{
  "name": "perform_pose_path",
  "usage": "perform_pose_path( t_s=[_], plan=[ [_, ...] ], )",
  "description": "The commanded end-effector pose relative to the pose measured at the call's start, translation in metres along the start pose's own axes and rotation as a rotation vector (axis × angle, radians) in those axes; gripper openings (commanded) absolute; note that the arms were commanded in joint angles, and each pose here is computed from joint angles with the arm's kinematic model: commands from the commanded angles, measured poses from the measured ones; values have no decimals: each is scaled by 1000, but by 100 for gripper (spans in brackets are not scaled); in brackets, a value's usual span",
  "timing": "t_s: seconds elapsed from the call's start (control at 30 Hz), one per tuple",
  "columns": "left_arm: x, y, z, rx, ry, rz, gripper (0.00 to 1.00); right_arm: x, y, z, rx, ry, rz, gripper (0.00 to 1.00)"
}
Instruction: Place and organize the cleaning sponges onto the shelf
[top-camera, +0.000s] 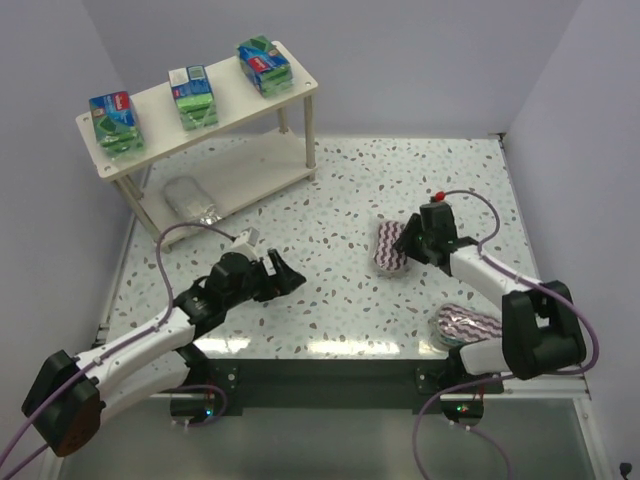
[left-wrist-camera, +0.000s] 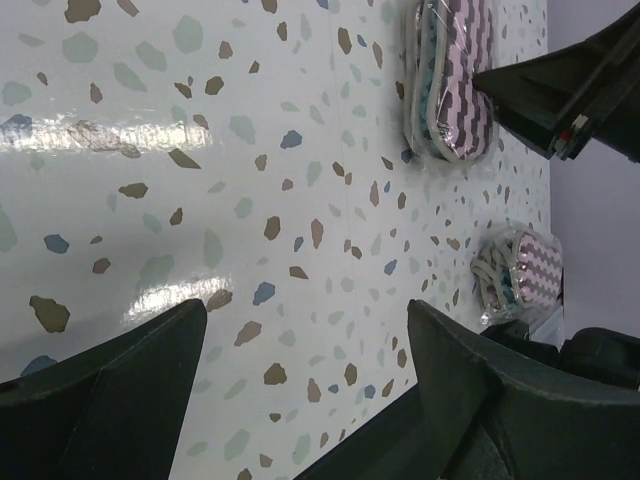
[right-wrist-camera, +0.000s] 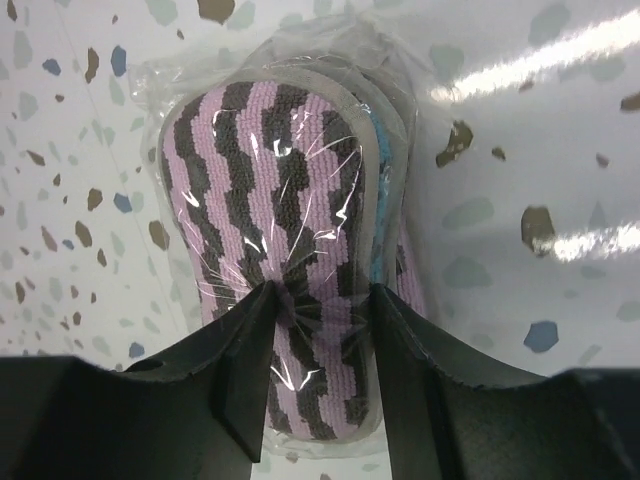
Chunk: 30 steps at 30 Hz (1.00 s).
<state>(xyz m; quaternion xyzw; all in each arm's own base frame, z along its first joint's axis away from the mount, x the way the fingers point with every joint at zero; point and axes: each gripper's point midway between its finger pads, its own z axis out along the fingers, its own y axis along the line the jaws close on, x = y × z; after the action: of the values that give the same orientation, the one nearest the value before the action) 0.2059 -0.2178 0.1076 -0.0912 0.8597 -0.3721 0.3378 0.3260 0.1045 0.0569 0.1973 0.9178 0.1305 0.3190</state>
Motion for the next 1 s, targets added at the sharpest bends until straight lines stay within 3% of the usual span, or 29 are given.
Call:
perform_pose_path(
  t_s=[0.0,0.27,0.5,0.73,0.97],
  plan=[
    [-7,-17,9,58,-31,-19,87,46,-6,-10,-49,111,121,43],
    [0,-46,33,96,-24,-47,87,95,0,-42,-173,180,354,37],
    [5,-71,51,129,-41,-96,87,119,17,-73,-257,221,413,38],
    [42,-90,71,104,60,-57,82,139,19,-83,-293,286,443,38],
    [74,-81,80,59,122,-41,61,144,18,-87,-308,306,427,38]
  ],
)
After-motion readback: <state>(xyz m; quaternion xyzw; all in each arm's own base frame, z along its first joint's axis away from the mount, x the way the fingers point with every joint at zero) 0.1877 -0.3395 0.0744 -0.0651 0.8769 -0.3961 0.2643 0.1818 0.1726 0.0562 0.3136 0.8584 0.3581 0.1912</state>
